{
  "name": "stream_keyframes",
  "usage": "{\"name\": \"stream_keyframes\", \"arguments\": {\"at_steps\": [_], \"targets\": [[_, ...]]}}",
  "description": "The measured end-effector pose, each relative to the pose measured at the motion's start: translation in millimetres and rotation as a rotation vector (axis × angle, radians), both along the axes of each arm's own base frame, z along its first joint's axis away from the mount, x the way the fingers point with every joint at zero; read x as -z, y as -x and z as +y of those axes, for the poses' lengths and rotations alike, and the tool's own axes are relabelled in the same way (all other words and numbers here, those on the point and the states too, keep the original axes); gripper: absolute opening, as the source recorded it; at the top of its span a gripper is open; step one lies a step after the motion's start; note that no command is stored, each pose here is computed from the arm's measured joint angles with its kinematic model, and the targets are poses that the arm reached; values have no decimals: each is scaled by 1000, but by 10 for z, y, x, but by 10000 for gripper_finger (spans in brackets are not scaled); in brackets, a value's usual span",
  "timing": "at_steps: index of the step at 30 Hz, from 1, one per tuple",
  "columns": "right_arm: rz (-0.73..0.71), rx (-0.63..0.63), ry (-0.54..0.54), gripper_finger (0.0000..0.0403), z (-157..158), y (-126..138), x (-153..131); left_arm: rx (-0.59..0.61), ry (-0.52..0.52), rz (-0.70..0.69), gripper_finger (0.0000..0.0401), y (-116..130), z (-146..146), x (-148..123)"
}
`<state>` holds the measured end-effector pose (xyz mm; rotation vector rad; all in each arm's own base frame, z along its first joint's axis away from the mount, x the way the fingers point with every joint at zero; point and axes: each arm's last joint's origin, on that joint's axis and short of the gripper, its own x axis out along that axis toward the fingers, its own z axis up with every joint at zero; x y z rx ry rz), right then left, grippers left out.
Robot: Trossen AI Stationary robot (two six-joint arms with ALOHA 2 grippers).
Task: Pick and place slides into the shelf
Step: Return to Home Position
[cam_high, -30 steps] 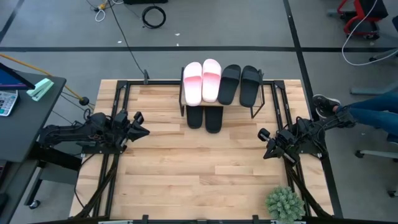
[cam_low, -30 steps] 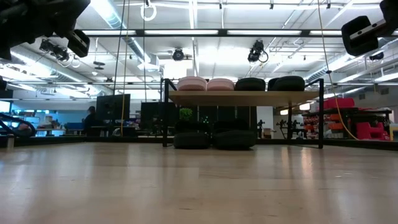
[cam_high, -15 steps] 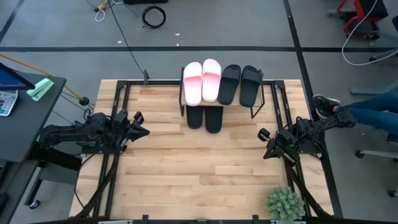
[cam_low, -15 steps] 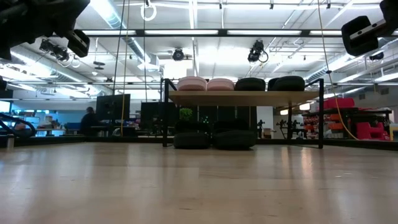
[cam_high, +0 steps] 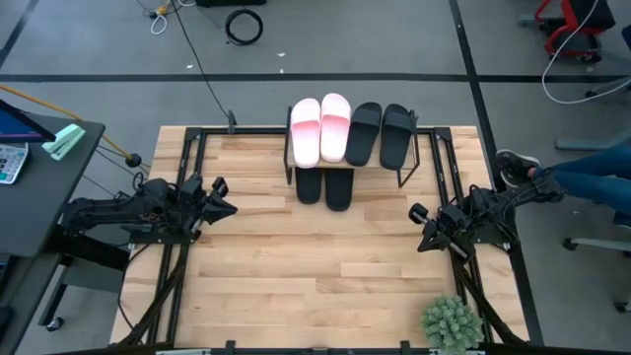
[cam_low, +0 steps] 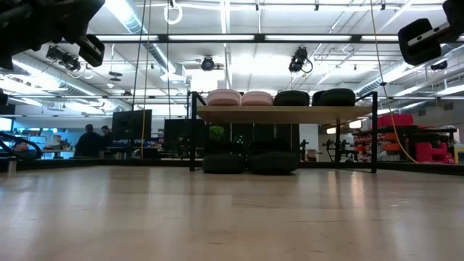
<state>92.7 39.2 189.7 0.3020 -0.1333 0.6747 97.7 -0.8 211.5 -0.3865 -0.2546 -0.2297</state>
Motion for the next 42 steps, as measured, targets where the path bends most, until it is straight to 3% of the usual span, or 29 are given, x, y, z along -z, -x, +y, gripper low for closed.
{"name": "stream_keyframes", "arguments": {"at_steps": [42], "targets": [[0,0,0,14,0,0,1,0,1,0,32,0,0,0]]}}
